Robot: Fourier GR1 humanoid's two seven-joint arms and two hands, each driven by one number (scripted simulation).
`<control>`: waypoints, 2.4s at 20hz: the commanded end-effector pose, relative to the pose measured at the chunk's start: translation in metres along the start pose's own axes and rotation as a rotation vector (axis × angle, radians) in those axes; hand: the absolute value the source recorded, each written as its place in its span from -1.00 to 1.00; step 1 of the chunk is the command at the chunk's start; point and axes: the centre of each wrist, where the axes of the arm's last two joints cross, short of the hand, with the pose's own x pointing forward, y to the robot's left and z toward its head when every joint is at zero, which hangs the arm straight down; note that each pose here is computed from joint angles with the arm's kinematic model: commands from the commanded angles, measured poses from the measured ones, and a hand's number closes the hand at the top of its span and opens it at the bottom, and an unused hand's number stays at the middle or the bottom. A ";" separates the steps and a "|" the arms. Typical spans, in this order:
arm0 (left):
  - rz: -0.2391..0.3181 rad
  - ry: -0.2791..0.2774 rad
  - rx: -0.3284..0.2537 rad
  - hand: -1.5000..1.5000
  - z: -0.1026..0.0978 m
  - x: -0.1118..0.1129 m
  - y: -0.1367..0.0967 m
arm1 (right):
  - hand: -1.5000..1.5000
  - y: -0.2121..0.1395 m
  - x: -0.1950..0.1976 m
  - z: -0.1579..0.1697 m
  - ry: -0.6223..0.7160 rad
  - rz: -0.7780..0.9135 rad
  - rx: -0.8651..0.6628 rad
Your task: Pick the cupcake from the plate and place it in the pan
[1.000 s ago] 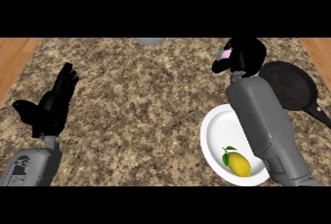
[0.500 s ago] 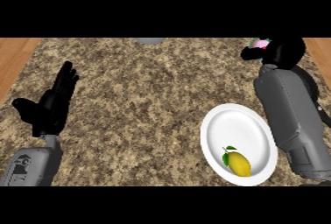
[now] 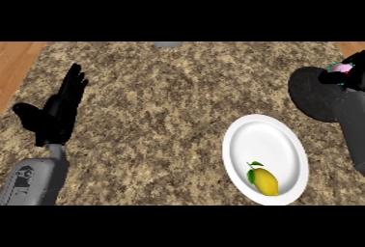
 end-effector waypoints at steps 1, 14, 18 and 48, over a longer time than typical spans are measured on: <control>-0.004 -0.022 -0.006 0.00 0.001 0.002 0.003 | 1.00 0.001 -0.053 -0.020 0.031 0.071 -0.028; 0.005 -0.010 -0.007 0.00 0.001 -0.008 0.003 | -1.00 0.000 -0.100 -0.029 0.222 -0.209 0.230; 0.022 -0.032 -0.023 0.00 0.000 0.008 -0.011 | -1.00 0.000 -0.113 -0.028 0.185 -0.306 0.310; -0.009 0.054 0.067 0.00 0.013 -0.017 0.031 | -1.00 -0.004 -0.180 0.113 -0.048 -0.853 0.185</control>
